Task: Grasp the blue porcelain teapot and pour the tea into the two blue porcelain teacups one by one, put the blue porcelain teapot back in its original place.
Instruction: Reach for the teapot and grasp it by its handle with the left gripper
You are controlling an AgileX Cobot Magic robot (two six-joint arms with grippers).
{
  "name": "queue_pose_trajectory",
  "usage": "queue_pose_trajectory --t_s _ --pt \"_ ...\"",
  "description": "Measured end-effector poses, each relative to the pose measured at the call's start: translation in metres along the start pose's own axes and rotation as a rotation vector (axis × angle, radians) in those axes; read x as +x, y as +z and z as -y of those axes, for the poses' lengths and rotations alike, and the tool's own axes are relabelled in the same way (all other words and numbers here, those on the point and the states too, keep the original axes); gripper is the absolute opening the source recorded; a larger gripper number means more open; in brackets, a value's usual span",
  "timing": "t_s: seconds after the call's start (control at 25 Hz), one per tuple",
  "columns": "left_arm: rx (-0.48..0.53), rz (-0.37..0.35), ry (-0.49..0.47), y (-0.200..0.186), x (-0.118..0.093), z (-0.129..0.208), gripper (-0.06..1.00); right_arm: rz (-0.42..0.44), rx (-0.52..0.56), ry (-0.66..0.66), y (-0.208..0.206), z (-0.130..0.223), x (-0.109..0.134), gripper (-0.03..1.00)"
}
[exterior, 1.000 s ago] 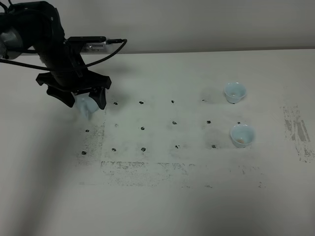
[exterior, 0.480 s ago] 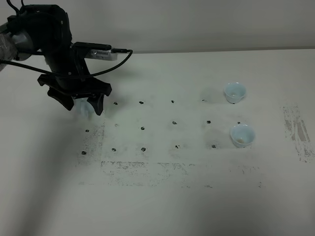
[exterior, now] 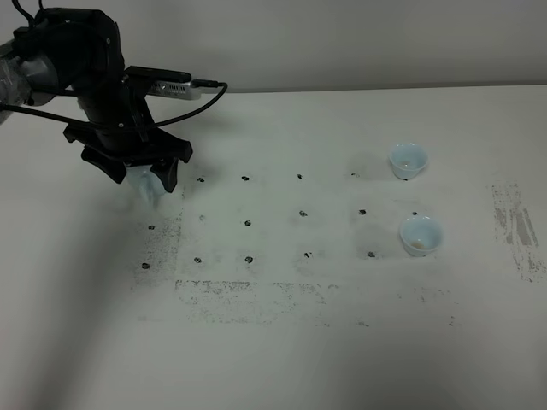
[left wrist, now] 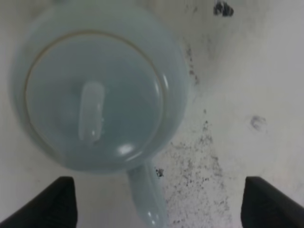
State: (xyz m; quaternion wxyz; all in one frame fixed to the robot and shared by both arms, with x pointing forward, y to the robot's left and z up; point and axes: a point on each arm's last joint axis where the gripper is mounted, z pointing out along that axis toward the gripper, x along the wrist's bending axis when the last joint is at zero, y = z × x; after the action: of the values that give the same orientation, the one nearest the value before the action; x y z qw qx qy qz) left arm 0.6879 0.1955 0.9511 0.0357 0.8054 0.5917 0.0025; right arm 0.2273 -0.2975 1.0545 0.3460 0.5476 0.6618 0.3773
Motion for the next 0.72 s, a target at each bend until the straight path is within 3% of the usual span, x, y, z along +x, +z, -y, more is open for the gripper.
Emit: queue_pose_trajectory --t_s 0.28,0.56,0.72 --pt "-0.004 -0.001 -0.024 0.000 0.002 0.000 0.68 0.000 0.000 0.000 0.000 0.000 0.000 0.47" --pt "0.002 0.004 -0.085 -0.001 0.022 0.003 0.67 0.000 0.000 0.000 0.000 0.000 0.000 0.47" --pt "-0.003 0.049 -0.096 -0.001 0.021 0.002 0.67 0.000 0.000 0.000 0.000 0.000 0.000 0.47"
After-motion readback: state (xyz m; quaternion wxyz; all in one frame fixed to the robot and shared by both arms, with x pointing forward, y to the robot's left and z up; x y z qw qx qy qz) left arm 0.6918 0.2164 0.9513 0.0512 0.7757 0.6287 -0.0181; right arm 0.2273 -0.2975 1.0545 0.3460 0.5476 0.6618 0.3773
